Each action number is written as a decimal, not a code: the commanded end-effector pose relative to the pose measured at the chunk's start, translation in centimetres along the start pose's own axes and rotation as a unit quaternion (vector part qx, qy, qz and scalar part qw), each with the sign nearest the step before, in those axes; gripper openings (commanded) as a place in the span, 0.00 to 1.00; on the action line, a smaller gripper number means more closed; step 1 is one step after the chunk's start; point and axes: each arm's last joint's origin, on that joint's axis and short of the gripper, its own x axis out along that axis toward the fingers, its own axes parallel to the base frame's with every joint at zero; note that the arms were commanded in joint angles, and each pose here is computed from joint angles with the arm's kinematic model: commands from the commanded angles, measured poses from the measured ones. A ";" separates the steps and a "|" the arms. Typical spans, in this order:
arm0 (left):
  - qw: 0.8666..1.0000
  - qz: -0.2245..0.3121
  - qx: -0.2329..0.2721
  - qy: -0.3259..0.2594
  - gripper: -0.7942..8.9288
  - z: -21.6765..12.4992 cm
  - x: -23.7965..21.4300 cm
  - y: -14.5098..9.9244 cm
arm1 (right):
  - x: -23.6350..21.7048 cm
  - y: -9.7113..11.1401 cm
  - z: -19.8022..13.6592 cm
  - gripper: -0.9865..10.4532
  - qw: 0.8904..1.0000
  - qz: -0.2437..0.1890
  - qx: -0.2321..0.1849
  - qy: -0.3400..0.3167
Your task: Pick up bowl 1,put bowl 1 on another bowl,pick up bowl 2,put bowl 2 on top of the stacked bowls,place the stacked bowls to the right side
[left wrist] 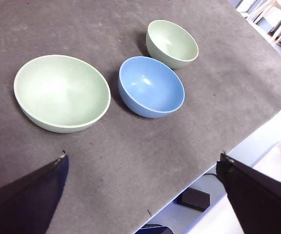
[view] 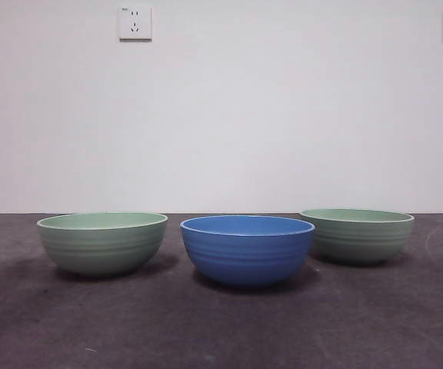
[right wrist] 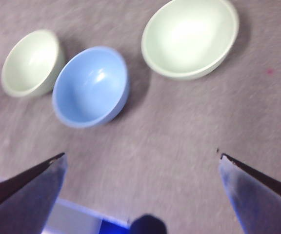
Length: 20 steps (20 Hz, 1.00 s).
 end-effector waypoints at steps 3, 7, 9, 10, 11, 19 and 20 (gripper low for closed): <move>1.000 -0.001 0.002 -0.002 0.73 0.1 -0.1 -0.1 | 2.7 -0.9 2.1 0.62 0.999 -0.009 0.038 -0.003; 1.000 -0.001 0.002 -0.002 0.73 0.1 -0.1 -0.1 | 5.9 -2.1 3.6 0.58 0.998 -0.024 0.052 0.012; 1.000 -0.002 0.001 0.000 0.73 0.0 -0.1 -0.1 | 7.7 -2.8 4.1 0.58 0.998 -0.026 0.058 0.024; 1.000 -0.002 0.000 0.000 0.73 0.0 -0.1 -0.1 | 8.5 -3.1 4.4 0.58 0.997 -0.027 0.062 0.030; 1.000 -0.002 0.000 0.000 0.73 0.0 -0.1 -0.1 | 9.5 -3.5 4.7 0.58 0.997 -0.032 0.065 0.037; 1.000 -0.001 0.000 0.000 0.73 0.0 -0.1 -0.1 | 15.4 -5.9 5.6 0.57 0.993 -0.070 0.076 0.056; 1.000 -0.001 0.000 0.000 0.73 0.0 -0.1 -0.1 | 16.0 -6.2 5.6 0.55 0.993 -0.074 0.076 0.058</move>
